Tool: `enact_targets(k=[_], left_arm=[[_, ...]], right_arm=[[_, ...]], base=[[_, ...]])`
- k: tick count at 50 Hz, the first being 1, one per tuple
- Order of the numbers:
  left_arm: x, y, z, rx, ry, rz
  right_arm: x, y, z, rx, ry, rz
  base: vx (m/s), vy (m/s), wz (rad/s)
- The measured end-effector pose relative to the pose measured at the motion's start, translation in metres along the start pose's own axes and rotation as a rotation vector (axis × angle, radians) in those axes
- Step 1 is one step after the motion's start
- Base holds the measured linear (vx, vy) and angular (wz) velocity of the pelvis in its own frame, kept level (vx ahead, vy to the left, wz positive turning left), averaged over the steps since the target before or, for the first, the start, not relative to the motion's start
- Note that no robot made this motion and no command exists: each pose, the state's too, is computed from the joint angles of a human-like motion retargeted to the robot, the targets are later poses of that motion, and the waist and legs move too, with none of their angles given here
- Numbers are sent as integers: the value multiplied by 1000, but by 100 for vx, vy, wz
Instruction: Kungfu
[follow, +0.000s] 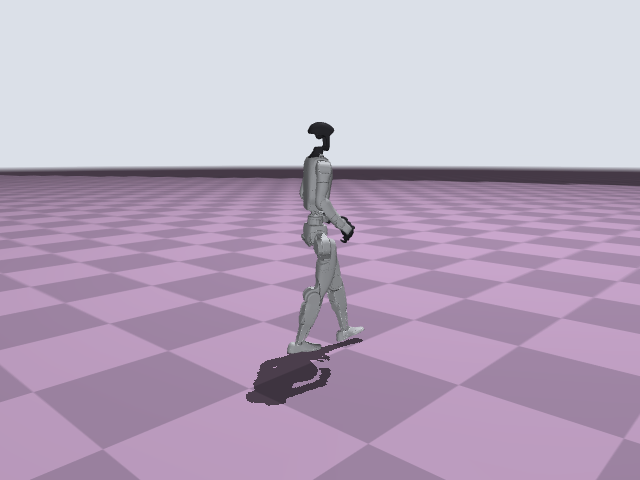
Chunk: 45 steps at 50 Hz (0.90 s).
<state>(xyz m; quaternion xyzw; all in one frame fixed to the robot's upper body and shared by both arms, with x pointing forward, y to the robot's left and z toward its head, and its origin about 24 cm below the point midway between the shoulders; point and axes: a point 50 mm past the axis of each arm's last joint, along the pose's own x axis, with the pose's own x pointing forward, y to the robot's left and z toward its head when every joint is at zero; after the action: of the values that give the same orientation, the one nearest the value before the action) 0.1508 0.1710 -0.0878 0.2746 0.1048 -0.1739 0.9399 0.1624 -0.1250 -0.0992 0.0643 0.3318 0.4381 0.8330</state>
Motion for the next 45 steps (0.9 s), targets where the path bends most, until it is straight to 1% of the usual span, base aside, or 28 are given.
enact_targets(k=[5, 8, 12, 16, 19, 22, 25, 28, 32, 37, 41, 45], left_arm=[[-3, 0, -9, -102, 91, 17], [-6, 3, -15, -157, 134, 17], [-19, 11, -29, -191, 186, -2], [-15, 21, -32, -223, 194, -32], [-9, 29, -30, -221, 172, -25], [-7, 28, -28, -196, 173, -29], [-3, 19, -25, -188, 173, -24], [0, 19, -22, -185, 168, 9], [7, 24, -19, -172, 166, 48], [16, 31, -17, -79, 190, 97], [20, 25, -15, -117, 178, 61], [24, 22, -14, -139, 175, 29]], right_arm=[[1, 4, -4, 49, -40, -12], [4, 7, -8, 130, -82, -71], [14, 23, -23, 264, -100, -98], [20, 24, -17, 295, -126, -98], [18, 18, -10, 261, -129, -87], [18, 17, -9, 241, -114, -90], [17, 16, -12, 275, -124, -116], [18, 16, -9, 300, -157, -147], [18, 14, -3, 300, -194, -187], [16, 10, 0, 321, -240, -273], [16, 11, -5, 355, -227, -268], [13, 12, -11, 440, -236, -241]], base=[[49, -28, -44], [69, -37, -7], [69, -42, 23], [30, -85, 17], [29, -73, -30], [63, 27, 46], [56, 28, 153], [25, -18, 161], [18, -40, 185], [10, -49, 198], [-6, -52, 124], [-20, -48, 74]])
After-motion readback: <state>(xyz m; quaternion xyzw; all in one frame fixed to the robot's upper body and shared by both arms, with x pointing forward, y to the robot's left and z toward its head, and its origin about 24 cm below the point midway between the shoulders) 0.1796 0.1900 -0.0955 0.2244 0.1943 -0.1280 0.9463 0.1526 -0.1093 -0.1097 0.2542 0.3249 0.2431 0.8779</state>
